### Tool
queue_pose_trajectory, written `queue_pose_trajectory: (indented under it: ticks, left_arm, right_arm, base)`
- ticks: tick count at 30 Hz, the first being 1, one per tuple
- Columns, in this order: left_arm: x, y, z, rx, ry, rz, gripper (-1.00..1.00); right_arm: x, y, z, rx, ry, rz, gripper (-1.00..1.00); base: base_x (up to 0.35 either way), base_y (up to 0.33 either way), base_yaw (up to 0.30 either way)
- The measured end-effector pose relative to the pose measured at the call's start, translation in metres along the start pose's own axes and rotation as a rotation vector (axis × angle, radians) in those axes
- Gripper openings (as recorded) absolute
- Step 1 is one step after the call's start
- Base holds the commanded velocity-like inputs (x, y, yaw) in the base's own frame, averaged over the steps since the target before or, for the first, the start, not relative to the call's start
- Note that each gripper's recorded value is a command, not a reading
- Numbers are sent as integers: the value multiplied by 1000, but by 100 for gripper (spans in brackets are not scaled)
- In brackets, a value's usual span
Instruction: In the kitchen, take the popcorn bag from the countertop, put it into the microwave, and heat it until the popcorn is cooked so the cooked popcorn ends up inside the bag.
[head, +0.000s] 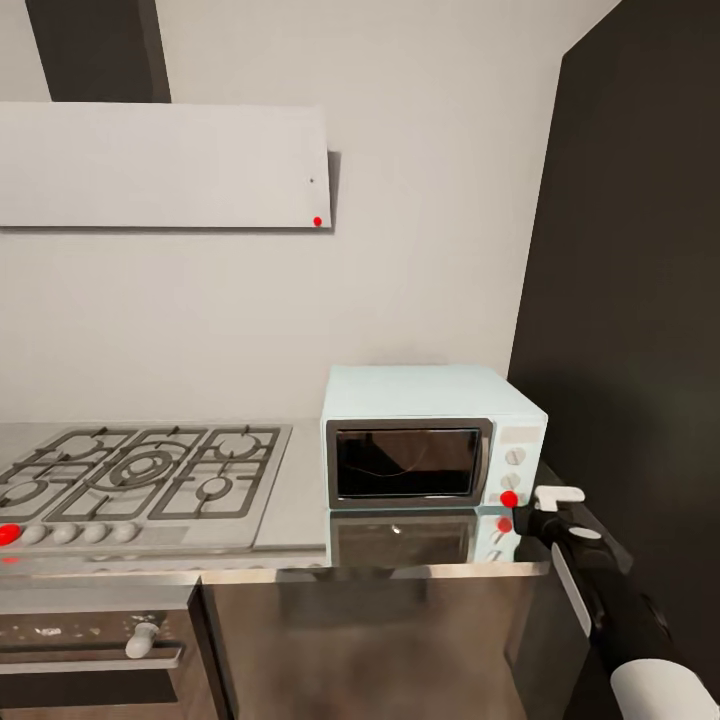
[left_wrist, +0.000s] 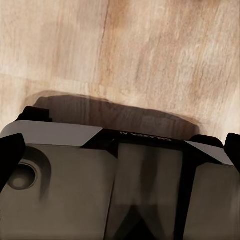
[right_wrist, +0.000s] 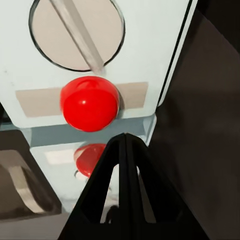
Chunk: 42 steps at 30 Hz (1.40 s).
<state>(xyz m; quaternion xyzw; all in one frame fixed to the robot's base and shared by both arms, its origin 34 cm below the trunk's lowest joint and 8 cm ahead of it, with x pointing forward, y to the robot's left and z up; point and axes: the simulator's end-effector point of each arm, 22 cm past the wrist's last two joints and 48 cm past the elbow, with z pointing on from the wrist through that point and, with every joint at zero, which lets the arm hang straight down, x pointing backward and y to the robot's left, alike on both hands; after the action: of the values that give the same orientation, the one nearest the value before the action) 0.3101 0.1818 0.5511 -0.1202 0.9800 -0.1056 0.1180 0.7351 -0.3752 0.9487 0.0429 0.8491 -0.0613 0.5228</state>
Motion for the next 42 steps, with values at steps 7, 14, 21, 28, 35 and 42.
queue_pose_trajectory:
  ticks: [7, 14, 21, 28, 35, 42]
  left_arm:
    - [0, -1, 0, 1, 0, 0, 100]
    - [0, -2, 0, 3, 1, 2, 100]
    - [0, -1, 0, 1, 0, 0, 100]
    - [0, 0, -2, 1, -5, 1, 100]
    - [0, 0, -1, 0, -2, -1, 100]
    - [0, -1, 0, 2, 1, 0, 100]
  right_arm:
    - [2, 4, 2, -13, -12, 0, -100]
    - [0, 12, 2, -35, -25, 1, -100]
    - [-1, 17, 2, -39, -30, 4, -100]
    - [7, 14, -3, -33, -21, 4, -100]
    - [12, 14, 0, -32, -13, 1, -100]
    - [2, 13, 3, -30, -23, -1, -100]
  base:
    - [0, 0, 0]
    - [0, 0, 0]
    - [149, 0, 0]
    - [140, 0, 0]
    - [3, 0, 0]
    - [-150, 0, 0]
